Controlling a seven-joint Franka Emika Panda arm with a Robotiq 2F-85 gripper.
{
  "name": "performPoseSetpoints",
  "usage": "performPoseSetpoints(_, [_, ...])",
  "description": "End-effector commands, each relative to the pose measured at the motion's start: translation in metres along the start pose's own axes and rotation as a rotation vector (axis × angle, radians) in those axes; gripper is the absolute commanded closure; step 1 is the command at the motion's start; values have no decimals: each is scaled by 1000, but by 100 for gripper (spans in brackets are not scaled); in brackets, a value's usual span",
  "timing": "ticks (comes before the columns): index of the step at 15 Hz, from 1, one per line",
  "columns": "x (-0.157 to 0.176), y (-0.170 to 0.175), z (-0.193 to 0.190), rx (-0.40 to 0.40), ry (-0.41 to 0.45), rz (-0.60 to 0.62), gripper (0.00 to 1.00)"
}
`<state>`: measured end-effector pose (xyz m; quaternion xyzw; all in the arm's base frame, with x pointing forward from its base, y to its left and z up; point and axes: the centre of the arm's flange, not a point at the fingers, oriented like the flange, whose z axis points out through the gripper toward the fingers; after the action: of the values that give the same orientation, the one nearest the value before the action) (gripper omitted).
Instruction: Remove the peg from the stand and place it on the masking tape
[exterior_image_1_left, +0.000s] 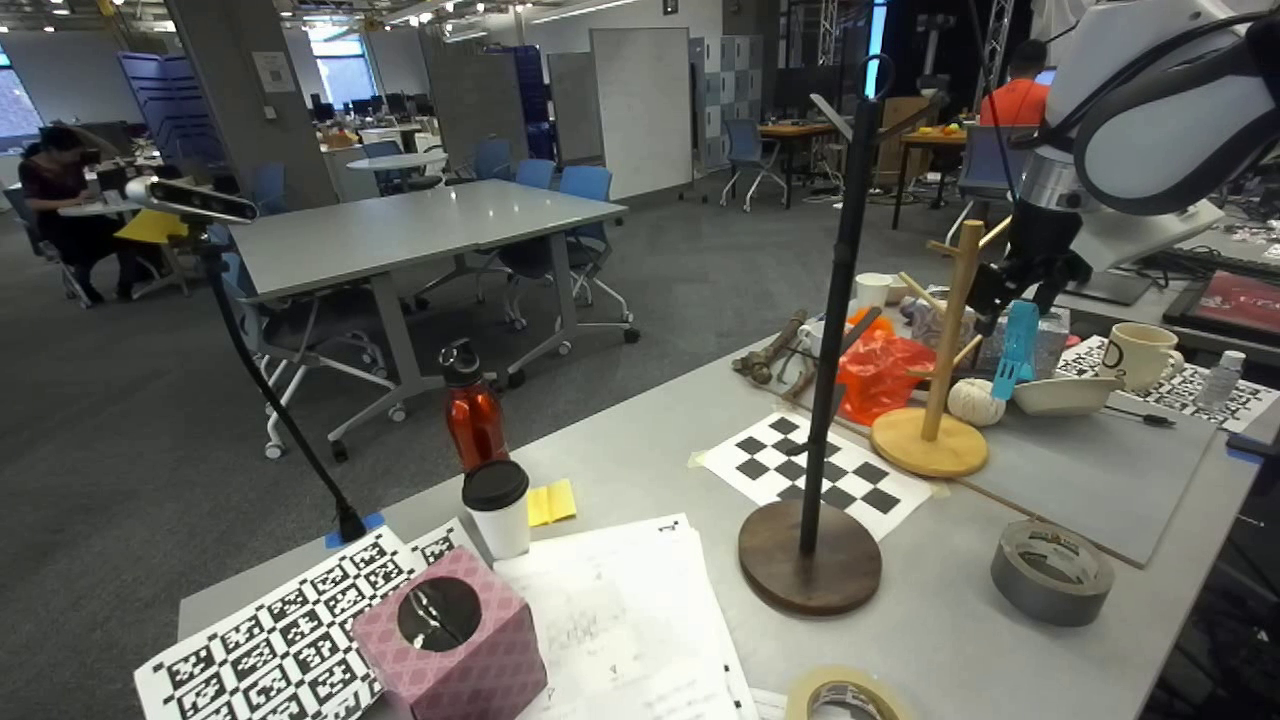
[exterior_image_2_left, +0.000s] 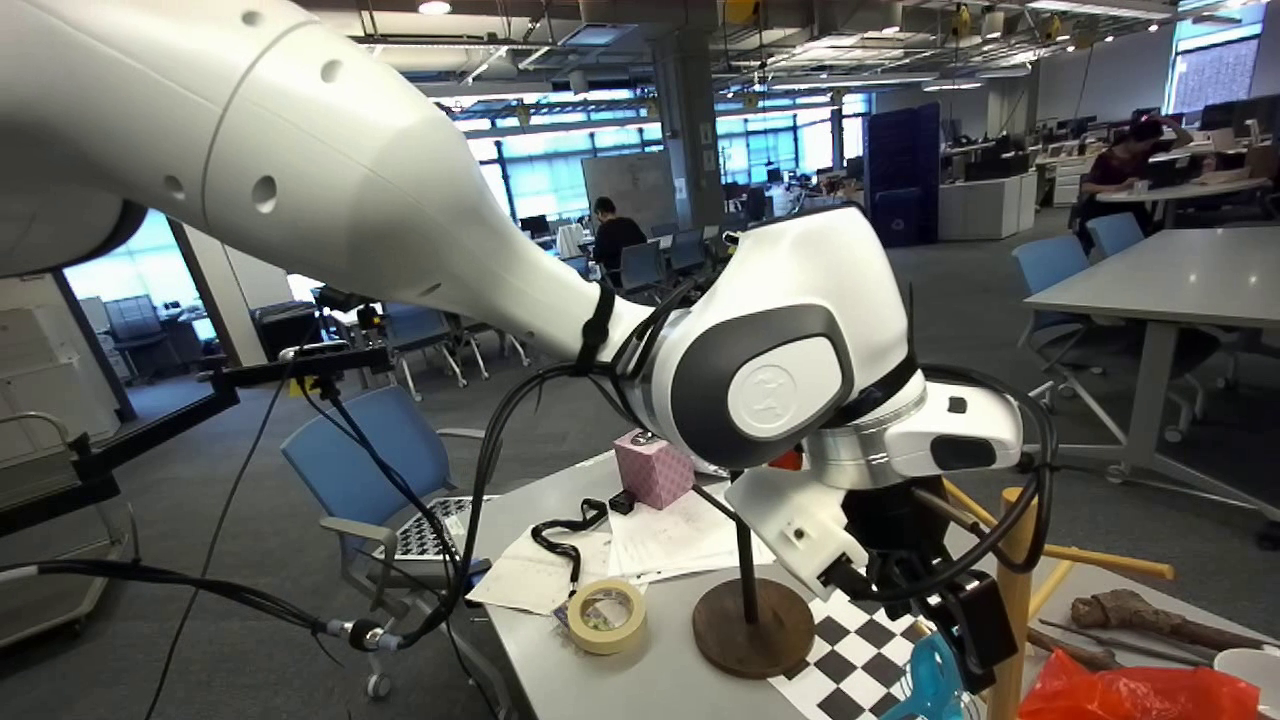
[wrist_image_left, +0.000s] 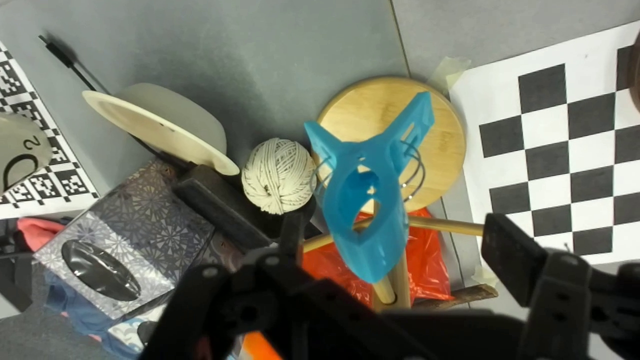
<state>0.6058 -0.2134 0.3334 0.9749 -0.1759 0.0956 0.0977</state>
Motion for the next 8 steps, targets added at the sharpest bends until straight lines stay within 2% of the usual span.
performPoseSetpoints(1, [14, 1, 2, 18, 15, -7, 41])
performPoseSetpoints(6, [16, 1, 1, 16, 14, -2, 80])
performPoseSetpoints(8, [15, 2, -2, 13, 13, -1, 84])
